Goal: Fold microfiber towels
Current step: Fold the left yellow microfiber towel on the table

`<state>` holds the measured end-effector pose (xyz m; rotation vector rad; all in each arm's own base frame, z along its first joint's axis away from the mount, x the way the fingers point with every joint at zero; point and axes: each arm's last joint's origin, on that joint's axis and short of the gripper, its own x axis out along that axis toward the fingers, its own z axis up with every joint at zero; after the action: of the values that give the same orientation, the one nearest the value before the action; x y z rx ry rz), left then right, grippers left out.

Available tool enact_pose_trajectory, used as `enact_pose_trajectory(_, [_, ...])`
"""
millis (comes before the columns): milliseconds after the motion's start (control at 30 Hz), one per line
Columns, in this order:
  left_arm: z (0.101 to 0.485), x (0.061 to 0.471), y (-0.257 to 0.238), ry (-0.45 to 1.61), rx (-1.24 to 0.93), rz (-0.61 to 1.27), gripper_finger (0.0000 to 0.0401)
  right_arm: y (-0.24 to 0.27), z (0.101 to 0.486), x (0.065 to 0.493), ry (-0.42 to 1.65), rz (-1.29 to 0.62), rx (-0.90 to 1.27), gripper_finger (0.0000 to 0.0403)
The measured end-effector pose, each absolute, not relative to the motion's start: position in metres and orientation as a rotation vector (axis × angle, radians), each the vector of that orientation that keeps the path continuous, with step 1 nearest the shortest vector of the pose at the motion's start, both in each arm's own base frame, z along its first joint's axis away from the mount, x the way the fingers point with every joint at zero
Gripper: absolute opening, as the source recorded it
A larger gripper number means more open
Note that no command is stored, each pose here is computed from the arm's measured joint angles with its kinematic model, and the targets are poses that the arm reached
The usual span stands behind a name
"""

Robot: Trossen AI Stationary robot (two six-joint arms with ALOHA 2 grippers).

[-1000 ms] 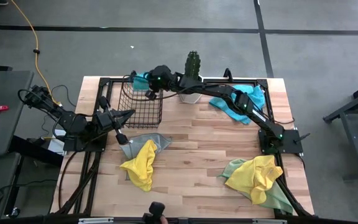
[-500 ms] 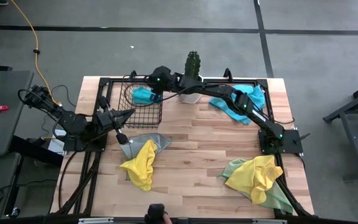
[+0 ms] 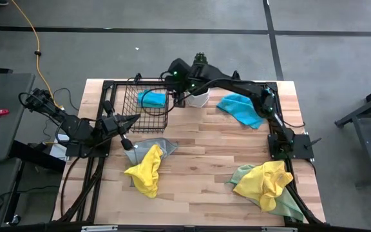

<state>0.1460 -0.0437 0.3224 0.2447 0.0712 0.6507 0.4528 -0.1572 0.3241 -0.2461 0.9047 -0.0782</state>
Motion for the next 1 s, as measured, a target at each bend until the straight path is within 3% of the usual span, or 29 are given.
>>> enact_pose_trajectory(367, [0.322, 0.144, -0.050, 0.072, 0.246, 0.617, 0.0000, -0.116, 0.309, 0.429, 1.172, 0.084, -0.135, 0.0098])
enact_pose_trajectory(500, [0.321, 0.142, -0.052, 0.080, 0.251, 0.633, 0.0000, -0.098, 0.295, 0.396, 1.183, 0.032, -0.169, 0.0077])
enact_pose_trajectory(767, [0.318, 0.144, -0.052, 0.085, 0.227, 0.620, 0.0000, -0.058, 0.261, 0.283, 0.722, -0.135, -0.145, 0.0060])
enact_pose_trajectory(1000, [0.305, 0.169, -0.055, 0.130, 0.256, 0.348, 0.0000, -0.034, 0.238, 0.231, 0.294, -0.187, -0.228, 0.0060])
